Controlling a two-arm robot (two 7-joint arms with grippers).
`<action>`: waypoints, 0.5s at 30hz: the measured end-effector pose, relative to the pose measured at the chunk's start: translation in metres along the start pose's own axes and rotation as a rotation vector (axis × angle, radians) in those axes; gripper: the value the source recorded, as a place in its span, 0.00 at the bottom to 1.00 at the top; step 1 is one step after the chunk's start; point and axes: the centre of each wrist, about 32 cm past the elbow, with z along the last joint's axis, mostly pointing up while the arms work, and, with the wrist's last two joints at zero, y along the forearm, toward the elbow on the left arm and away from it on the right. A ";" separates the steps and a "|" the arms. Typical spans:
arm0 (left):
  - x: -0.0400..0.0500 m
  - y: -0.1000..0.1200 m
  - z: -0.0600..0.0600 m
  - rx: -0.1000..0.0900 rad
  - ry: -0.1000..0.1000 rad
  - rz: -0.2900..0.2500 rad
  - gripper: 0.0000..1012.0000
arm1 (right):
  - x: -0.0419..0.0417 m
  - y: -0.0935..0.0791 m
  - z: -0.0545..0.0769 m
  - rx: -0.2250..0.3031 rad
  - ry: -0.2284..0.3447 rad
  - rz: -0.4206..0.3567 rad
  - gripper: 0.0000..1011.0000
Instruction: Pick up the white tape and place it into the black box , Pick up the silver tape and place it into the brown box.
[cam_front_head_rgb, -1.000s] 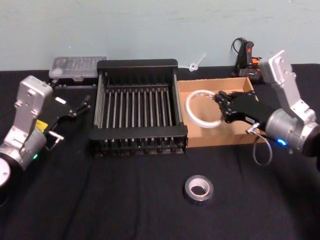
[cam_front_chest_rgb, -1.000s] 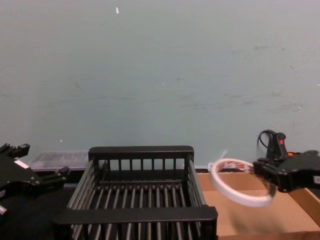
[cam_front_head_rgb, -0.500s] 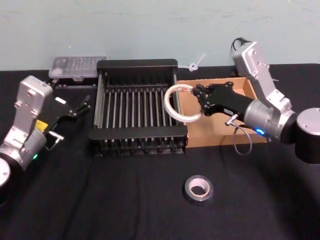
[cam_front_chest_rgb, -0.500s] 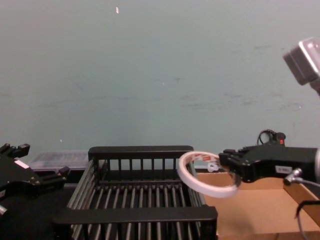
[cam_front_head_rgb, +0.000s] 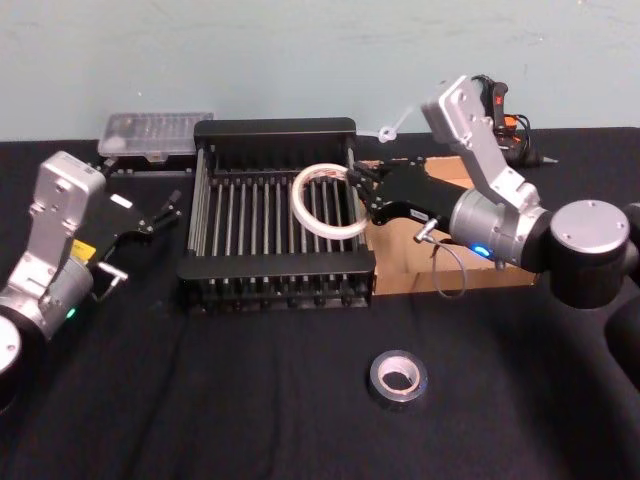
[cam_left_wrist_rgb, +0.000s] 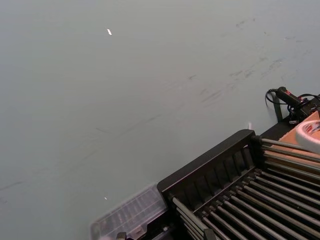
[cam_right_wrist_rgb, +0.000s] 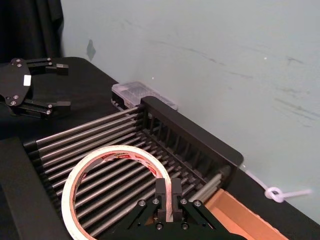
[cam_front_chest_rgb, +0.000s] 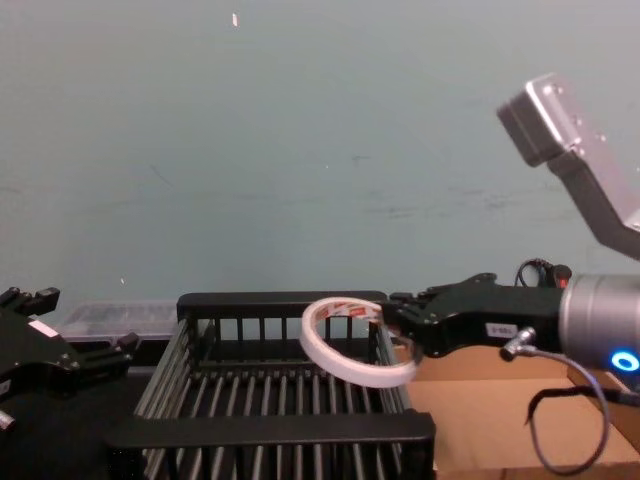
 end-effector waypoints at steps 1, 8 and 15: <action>0.0000 0.000 0.000 0.000 0.000 0.000 0.99 | -0.0002 0.002 0.000 0.000 -0.001 0.003 0.07; 0.0000 0.000 0.000 0.000 0.000 0.000 0.99 | -0.0014 0.017 -0.001 -0.007 -0.001 0.022 0.07; 0.0000 0.000 0.000 0.000 0.000 0.000 0.99 | -0.0019 0.023 -0.003 -0.011 -0.002 0.025 0.07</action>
